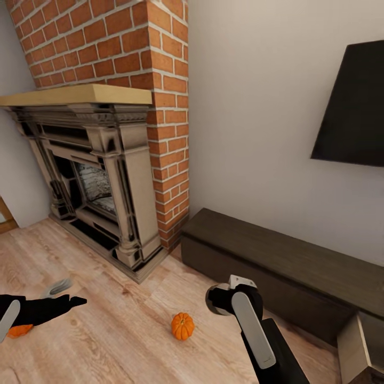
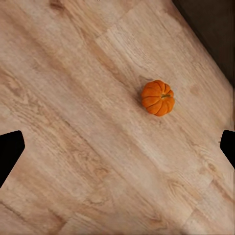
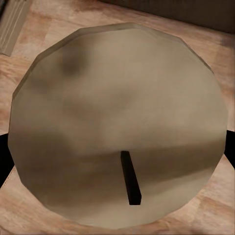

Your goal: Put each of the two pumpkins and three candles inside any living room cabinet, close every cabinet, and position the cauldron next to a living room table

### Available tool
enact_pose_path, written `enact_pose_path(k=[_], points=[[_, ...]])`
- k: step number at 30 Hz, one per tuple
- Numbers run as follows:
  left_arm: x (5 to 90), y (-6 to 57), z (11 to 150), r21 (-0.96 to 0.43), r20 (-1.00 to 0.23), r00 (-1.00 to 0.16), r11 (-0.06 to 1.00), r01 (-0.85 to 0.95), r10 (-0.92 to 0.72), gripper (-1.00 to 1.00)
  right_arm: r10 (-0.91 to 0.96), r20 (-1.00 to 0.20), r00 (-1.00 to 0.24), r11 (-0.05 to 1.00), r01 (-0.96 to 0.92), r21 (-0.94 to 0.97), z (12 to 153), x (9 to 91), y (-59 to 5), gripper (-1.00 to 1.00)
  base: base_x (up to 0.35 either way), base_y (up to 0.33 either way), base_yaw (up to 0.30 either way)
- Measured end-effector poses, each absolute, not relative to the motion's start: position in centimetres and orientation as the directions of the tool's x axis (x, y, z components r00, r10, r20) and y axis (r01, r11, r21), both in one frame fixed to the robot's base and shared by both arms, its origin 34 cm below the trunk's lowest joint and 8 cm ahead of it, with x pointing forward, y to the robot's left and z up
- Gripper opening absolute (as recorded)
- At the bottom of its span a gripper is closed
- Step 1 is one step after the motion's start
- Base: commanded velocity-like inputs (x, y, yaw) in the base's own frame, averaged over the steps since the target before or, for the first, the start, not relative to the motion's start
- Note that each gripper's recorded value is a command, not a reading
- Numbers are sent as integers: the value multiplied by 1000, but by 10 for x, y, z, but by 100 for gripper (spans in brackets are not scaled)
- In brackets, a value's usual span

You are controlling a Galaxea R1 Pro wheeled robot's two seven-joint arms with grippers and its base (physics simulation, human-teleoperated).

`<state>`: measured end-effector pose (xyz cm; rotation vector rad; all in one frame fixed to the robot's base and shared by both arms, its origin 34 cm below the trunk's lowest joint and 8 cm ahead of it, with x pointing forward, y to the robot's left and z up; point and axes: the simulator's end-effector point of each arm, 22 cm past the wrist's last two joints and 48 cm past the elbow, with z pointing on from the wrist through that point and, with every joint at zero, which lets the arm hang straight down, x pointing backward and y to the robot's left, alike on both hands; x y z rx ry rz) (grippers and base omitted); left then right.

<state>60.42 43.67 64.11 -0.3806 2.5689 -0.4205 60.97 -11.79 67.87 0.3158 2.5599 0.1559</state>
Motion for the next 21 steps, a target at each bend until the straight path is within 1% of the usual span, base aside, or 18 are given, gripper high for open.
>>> enact_pose_path(k=[10, 18, 21], points=[[608, 437, 668, -366, -447, -827, 913, -181, -343, 100, 254, -516, -818, 965, 179, 191, 706, 612, -112, -100, 0, 0, -130], [610, 437, 685, -366, -449, -825, 913, -180, -343, 100, 248, -521, -817, 966, 172, 191, 724, 614, -111, -100, 0, 0, -35], [611, 437, 691, -365, -449, -825, 913, -180, -342, 100, 247, -520, -818, 966, 170, 192, 729, 614, -110, -100, 0, 0, -160]])
